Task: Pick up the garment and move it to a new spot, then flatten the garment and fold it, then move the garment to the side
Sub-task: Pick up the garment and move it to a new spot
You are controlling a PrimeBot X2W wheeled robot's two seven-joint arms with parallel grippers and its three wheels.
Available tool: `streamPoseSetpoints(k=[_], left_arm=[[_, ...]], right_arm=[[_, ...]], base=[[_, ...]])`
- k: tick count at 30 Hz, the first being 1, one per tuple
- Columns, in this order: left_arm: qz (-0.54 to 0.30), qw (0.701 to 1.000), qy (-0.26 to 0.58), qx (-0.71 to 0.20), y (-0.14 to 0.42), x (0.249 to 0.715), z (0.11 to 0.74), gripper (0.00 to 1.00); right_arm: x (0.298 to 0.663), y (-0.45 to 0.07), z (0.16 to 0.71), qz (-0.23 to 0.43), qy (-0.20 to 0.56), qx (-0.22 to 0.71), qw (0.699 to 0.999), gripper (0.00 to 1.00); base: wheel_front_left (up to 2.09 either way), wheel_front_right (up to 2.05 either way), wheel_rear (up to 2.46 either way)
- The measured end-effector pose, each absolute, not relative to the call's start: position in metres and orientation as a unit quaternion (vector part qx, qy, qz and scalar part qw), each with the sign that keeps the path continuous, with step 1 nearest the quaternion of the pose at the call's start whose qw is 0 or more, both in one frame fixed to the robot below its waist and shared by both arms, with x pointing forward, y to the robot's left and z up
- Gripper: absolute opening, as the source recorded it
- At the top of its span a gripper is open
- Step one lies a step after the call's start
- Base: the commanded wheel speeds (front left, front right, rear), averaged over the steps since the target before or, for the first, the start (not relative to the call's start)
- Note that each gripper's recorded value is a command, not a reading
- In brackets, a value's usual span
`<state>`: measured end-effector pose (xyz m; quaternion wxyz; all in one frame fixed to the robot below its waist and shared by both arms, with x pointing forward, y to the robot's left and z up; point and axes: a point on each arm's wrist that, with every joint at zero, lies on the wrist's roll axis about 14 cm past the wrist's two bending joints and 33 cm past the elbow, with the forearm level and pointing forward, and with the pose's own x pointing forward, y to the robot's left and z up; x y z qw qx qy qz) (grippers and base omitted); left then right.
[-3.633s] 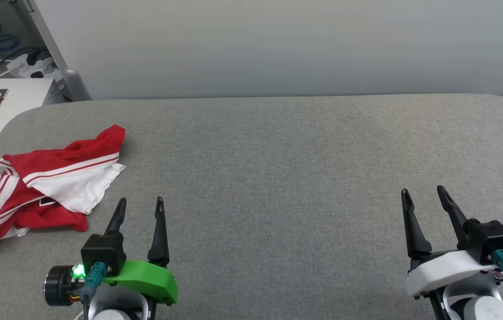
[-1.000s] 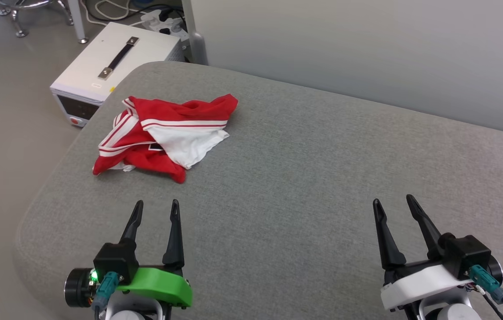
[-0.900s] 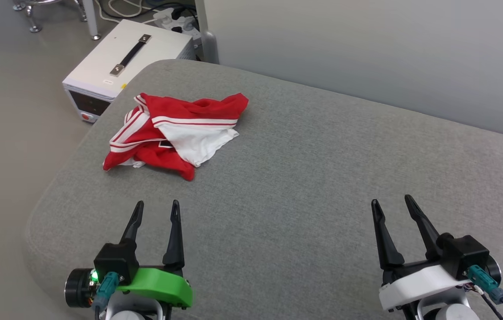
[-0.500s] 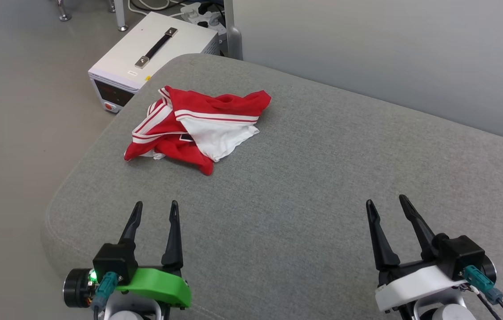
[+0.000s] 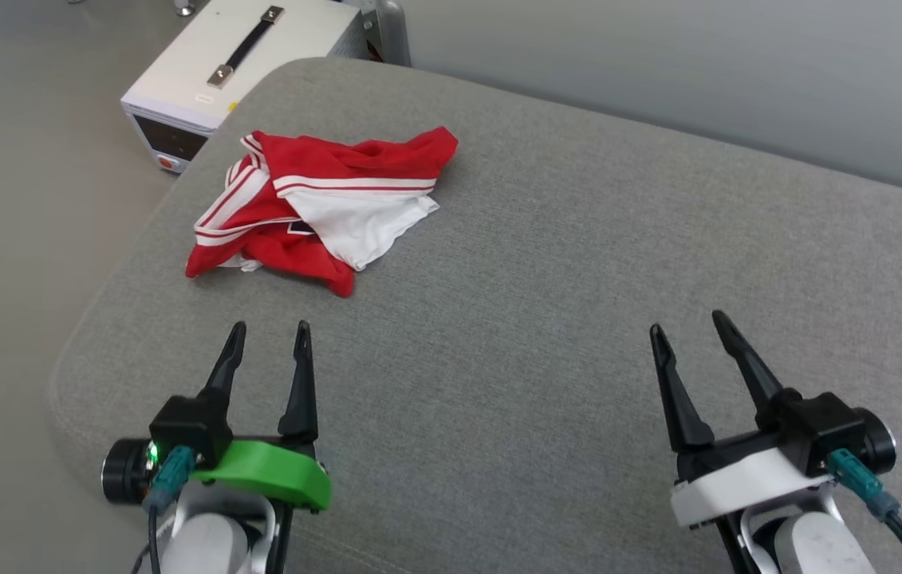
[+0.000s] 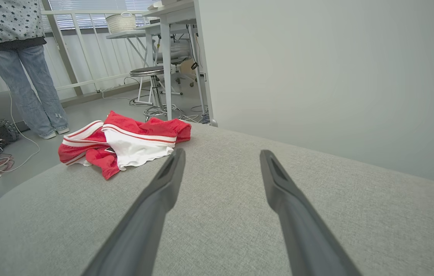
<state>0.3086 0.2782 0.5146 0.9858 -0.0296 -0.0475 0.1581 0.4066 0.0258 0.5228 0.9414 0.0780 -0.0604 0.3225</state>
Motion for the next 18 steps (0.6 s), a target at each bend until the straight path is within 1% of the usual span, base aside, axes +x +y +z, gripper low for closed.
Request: streamPoseSetpoints(k=[2,6,10,14,16,18], left_arm=[[0.135,0.99,-0.028,-0.003,0.279,0.328,0.508,1.0],[0.115,0.993,0.0,0.037,0.3,0.367,0.502,1.0],[0.084,0.992,0.033,0.085,0.318,0.424,0.509,1.0],[0.066,0.985,0.115,0.114,0.333,0.472,0.495,1.0],[0.041,0.975,0.169,0.135,0.329,0.488,0.478,1.0],[0.02,0.967,0.223,0.125,0.322,0.502,0.457,1.0]], right_arm=[[0.415,0.022,0.523,0.322,-0.068,0.071,0.942,1.0],[0.433,0.01,0.523,0.311,-0.078,0.064,0.945,1.0],[0.452,-0.004,0.518,0.288,-0.077,0.076,0.951,1.0],[0.464,-0.011,0.501,0.289,-0.062,0.059,0.954,1.0],[0.47,-0.017,0.495,0.28,-0.058,0.06,0.956,1.0],[0.475,-0.025,0.487,0.269,-0.052,0.061,0.96,1.0]], base=[[0.0,0.0,0.0],[0.0,0.0,0.0],[0.0,0.0,0.0],[0.0,0.0,0.0],[0.0,0.0,0.0],[0.0,0.0,0.0]])
